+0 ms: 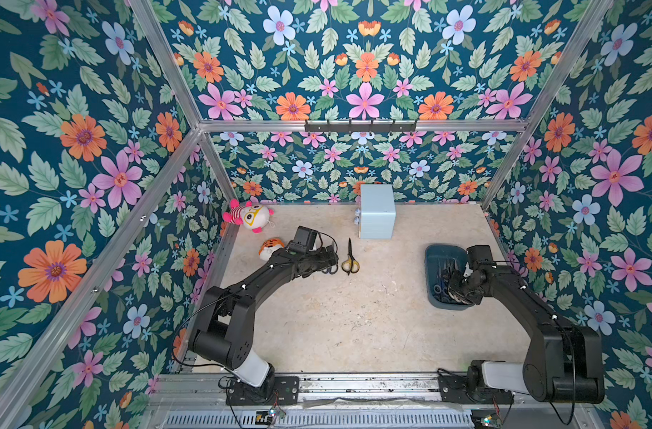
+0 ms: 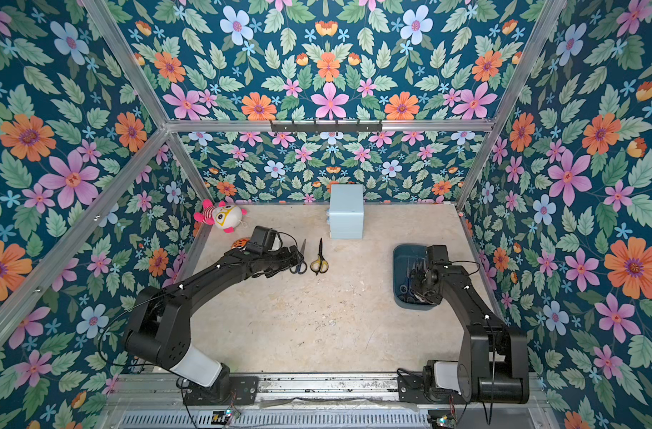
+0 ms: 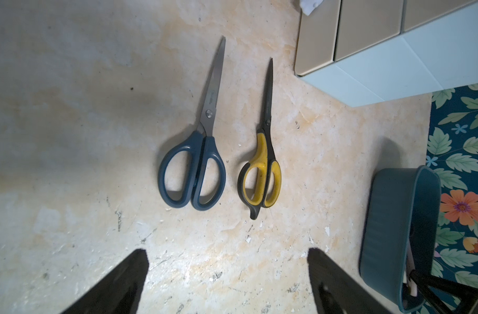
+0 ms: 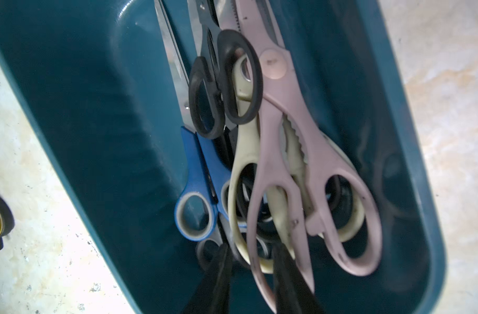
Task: Take the scissors out of the storage box
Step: Pick up the scissors from the storage box, then place the scissors at the center of the board, then pick up the scissors from the storage box.
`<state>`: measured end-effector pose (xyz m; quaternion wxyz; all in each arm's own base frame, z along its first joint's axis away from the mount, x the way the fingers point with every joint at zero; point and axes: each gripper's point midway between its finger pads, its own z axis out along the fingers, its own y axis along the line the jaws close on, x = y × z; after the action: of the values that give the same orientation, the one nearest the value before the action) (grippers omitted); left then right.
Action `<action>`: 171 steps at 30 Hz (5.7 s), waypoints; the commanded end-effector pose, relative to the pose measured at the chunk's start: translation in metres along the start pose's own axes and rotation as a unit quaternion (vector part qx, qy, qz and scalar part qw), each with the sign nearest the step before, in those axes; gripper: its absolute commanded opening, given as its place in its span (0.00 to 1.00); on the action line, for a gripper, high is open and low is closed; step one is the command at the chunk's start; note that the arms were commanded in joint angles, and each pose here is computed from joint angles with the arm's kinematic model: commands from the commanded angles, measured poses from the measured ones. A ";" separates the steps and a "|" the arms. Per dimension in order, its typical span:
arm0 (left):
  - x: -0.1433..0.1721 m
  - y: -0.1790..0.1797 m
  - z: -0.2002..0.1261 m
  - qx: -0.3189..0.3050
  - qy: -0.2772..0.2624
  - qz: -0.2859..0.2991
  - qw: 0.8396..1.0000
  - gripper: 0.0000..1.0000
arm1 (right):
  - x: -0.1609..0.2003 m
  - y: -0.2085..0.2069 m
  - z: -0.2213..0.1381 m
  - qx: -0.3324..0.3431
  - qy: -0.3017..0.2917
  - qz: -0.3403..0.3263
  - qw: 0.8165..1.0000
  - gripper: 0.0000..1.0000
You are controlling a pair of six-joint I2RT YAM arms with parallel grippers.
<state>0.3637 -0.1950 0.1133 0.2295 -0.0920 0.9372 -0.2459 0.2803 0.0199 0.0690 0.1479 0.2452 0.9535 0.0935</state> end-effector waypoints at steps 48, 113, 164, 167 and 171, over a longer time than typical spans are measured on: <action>0.008 0.033 -0.007 -0.050 -0.041 -0.045 0.997 0.97 | -0.002 0.145 -0.059 -0.237 -0.057 0.005 0.970 0.00; 0.009 0.031 -0.028 -0.046 -0.051 -0.025 0.997 0.97 | 0.028 0.256 0.006 -0.059 -0.017 -0.191 0.980 0.24; 0.013 -0.035 -0.004 0.013 -0.007 0.085 0.996 0.96 | -0.012 0.003 0.011 0.013 -0.024 0.029 0.999 0.30; 0.014 -0.034 -0.004 0.011 -0.008 0.084 0.996 0.96 | -0.012 0.003 0.015 0.010 -0.023 0.029 0.999 0.29; 0.015 -0.032 -0.004 0.008 -0.007 0.082 0.997 0.96 | -0.011 0.004 0.018 0.004 -0.021 0.032 0.999 0.29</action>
<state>0.3497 -0.2269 0.1251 0.2525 -0.0131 0.9380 -0.2372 0.2938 0.0181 0.0561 0.1591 0.2792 0.9435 0.0810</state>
